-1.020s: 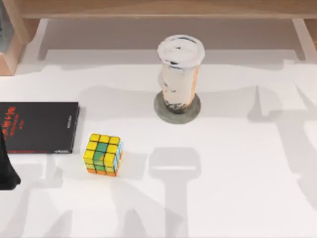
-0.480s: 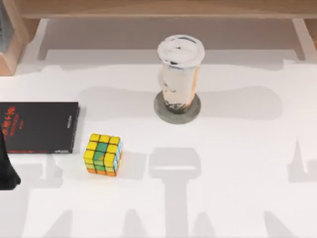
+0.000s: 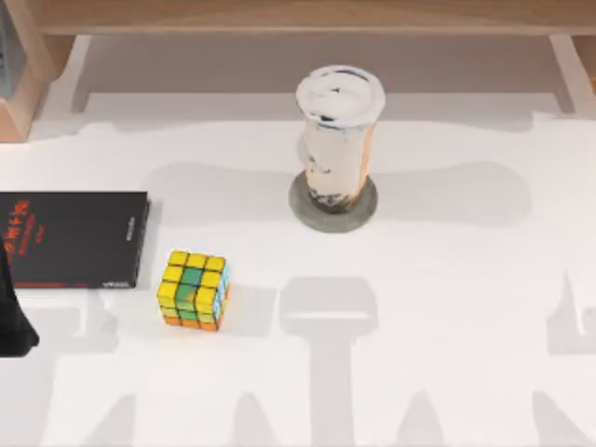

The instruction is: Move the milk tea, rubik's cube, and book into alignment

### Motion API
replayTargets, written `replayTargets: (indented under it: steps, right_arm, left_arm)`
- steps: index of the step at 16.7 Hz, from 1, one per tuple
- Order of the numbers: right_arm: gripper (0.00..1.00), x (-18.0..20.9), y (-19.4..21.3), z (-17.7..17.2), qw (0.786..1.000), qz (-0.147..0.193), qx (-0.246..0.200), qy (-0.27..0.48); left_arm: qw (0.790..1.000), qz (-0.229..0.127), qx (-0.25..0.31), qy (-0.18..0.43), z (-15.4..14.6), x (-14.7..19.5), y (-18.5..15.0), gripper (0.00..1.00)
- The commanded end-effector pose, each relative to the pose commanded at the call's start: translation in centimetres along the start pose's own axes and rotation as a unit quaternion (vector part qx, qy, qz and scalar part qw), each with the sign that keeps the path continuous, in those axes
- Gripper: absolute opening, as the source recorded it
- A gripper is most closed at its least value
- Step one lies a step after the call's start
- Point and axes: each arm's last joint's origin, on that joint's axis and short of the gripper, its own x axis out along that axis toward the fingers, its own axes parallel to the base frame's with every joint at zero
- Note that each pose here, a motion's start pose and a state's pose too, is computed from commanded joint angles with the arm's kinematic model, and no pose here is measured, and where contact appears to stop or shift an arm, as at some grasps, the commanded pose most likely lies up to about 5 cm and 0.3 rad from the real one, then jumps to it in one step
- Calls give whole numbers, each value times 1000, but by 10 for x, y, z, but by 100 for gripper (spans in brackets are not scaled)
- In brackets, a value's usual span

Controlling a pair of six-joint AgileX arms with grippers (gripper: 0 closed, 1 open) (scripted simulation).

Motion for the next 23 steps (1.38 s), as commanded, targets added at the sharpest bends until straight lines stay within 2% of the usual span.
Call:
replayTargets:
  steps: [3, 5, 8, 11, 14, 17, 20, 23]
  right_arm:
    - [100, 0, 0, 0, 1000, 0, 0, 0]
    - [100, 0, 0, 0, 1000, 0, 0, 0]
    - [100, 0, 0, 0, 1000, 0, 0, 0]
    - [100, 0, 0, 0, 1000, 0, 0, 0]
    - [100, 0, 0, 0, 1000, 0, 0, 0]
    - [100, 0, 0, 0, 1000, 0, 0, 0]
    - [100, 0, 0, 0, 1000, 0, 0, 0]
    - [100, 0, 0, 0, 1000, 0, 0, 0]
  left_arm:
    - [1000, -5, -3, 12, 6, 0, -1, 100]
    - [999, -17, -10, 42, 18, 1, -4, 100]
    - [992, -41, -21, 121, 45, 10, -10, 100]
    - [970, -67, -29, 231, 74, 33, -22, 100]
    - [930, -86, -25, 356, 95, 71, -41, 100]
    - [875, -94, -10, 474, 100, 116, -70, 100]
    - [813, -92, 15, 575, 89, 159, -105, 100]
    - [756, -82, 41, 648, 68, 190, -137, 100]
